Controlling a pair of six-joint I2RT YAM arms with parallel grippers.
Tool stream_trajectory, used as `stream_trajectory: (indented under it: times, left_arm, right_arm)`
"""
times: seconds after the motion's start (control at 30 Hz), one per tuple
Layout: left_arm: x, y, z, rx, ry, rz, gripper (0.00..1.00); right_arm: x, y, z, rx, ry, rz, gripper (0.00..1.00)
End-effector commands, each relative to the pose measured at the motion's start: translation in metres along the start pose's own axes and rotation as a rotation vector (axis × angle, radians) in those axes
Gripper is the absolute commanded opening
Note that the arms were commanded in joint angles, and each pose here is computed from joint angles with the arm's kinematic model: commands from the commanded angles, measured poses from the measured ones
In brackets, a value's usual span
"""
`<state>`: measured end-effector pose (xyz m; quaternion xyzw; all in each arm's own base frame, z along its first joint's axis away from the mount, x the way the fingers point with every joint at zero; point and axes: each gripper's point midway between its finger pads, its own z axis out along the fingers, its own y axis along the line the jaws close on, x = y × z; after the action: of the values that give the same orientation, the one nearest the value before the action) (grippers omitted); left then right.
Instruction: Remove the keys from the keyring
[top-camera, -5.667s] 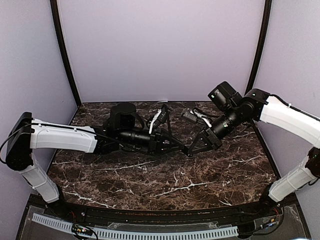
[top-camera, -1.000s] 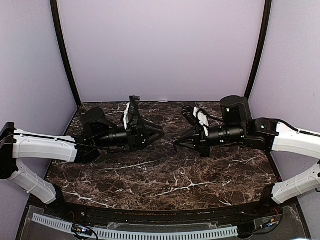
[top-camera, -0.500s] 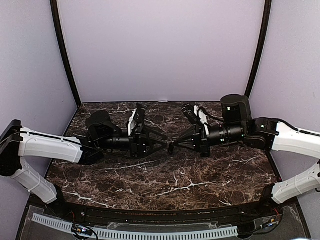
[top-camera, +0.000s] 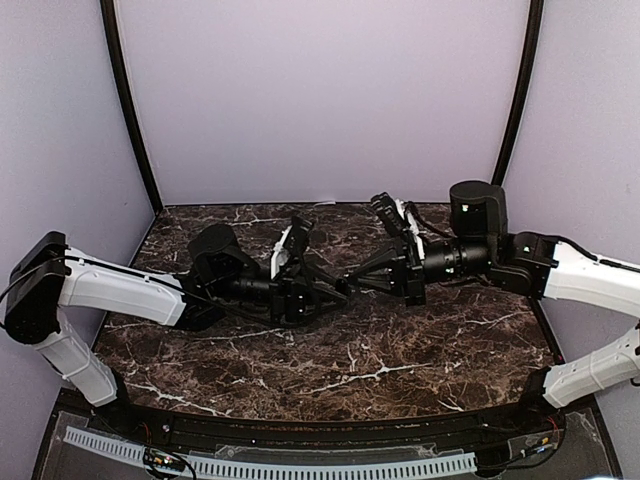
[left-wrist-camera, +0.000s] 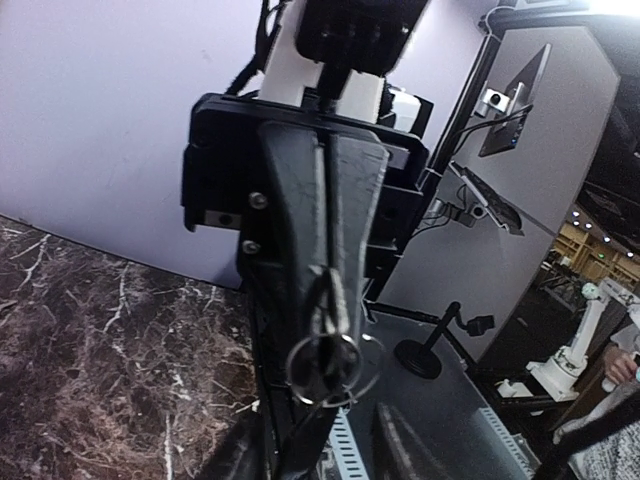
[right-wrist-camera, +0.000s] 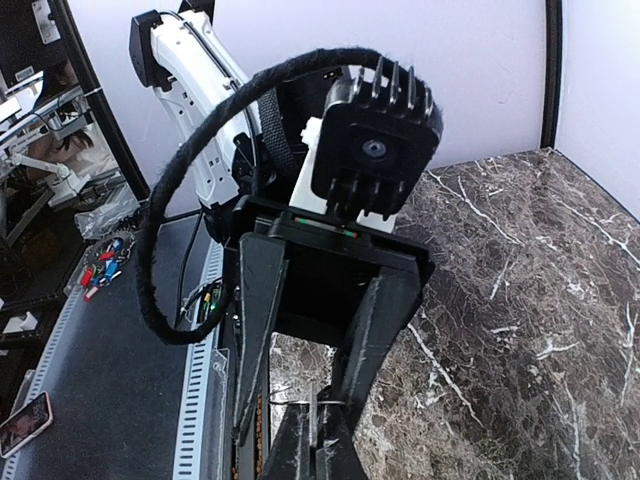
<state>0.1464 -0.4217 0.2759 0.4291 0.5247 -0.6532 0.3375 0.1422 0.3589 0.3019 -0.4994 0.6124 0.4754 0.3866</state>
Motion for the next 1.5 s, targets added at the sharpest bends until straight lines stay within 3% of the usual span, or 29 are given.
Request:
stream_trajectory:
  times: [0.0,0.23,0.67,0.9,1.2,1.47]
  left_arm:
    - [-0.017,-0.022,0.002,0.088,-0.039,0.057,0.3]
    - [-0.022,-0.025,0.0,0.089,-0.057,0.067,0.41]
    - [-0.027,-0.025,0.002,0.092,-0.075,0.068,0.4]
    - [-0.028,-0.025,0.002,0.091,-0.083,0.067,0.29]
    - [-0.03,-0.024,0.0,0.077,-0.101,0.06,0.0]
    - [-0.037,-0.012,-0.008,-0.029,-0.161,0.034,0.0]
  right_arm:
    - [-0.017,0.005,-0.009,-0.053,-0.066,-0.005,0.0]
    - [-0.009,0.008,-0.009,-0.106,-0.048,0.033,0.0]
    - [-0.005,0.008,-0.007,-0.127,-0.033,0.058,0.0]
    - [-0.005,0.01,-0.008,-0.129,-0.033,0.059,0.0]
    - [-0.01,0.009,-0.015,-0.086,-0.05,0.046,0.0]
    - [-0.013,0.008,-0.022,-0.06,-0.057,0.042,0.0]
